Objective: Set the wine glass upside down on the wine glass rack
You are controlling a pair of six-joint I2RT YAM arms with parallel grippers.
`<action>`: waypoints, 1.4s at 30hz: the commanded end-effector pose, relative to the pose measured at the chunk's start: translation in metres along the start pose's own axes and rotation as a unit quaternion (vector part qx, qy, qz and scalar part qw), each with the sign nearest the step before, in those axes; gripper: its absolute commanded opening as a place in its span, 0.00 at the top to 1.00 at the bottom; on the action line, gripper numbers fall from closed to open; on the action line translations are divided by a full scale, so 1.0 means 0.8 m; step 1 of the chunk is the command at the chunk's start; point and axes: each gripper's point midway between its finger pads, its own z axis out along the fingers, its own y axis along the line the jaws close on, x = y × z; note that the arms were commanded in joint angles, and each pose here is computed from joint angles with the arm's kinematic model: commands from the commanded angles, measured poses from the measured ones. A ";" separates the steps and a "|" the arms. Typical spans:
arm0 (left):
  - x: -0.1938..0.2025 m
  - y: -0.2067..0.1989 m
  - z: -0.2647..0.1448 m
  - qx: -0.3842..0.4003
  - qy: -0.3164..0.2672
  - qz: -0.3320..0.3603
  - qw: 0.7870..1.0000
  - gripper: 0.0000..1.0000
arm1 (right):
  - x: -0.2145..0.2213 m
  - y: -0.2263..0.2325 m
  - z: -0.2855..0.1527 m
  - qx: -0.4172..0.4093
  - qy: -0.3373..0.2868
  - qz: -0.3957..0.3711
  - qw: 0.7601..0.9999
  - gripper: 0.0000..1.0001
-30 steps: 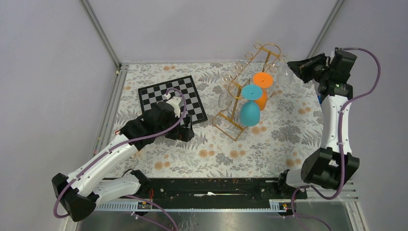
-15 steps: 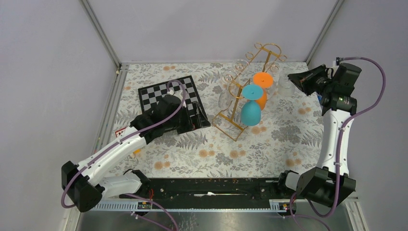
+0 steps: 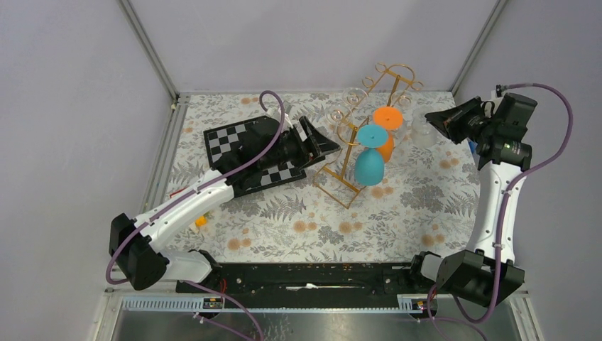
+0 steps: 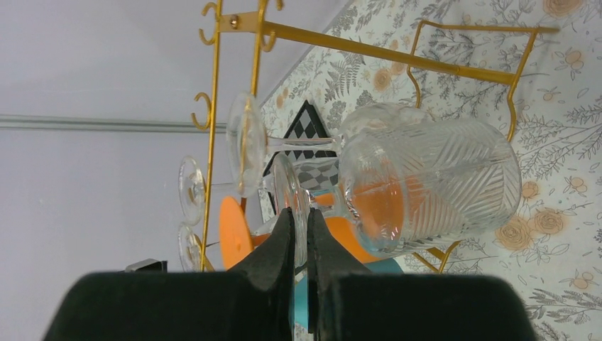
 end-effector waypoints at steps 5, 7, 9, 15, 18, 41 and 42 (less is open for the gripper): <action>-0.048 -0.082 0.000 0.124 -0.089 -0.038 0.988 0.31 | -0.009 0.077 -0.053 -0.065 -0.036 -0.078 0.994 1.00; -0.048 -0.085 0.006 0.125 -0.087 -0.037 0.988 0.32 | -0.010 0.079 -0.055 -0.066 -0.038 -0.079 0.994 1.00; -0.048 -0.089 0.011 0.127 -0.086 -0.037 0.987 0.34 | -0.010 0.084 -0.058 -0.069 -0.039 -0.082 0.994 1.00; -0.048 -0.088 0.026 0.131 -0.086 -0.050 0.986 0.48 | -0.012 0.092 -0.066 -0.069 -0.046 -0.090 0.992 1.00; -0.049 -0.091 0.032 0.132 -0.086 -0.049 0.986 0.53 | -0.012 0.095 -0.070 -0.065 -0.050 -0.096 0.992 1.00; -0.031 -0.108 0.039 0.152 -0.032 -0.044 0.987 0.93 | -0.018 0.102 -0.073 -0.061 -0.054 -0.099 0.992 1.00; -0.029 -0.109 0.037 0.152 -0.028 -0.043 0.987 0.94 | -0.019 0.101 -0.072 -0.062 -0.053 -0.097 0.992 1.00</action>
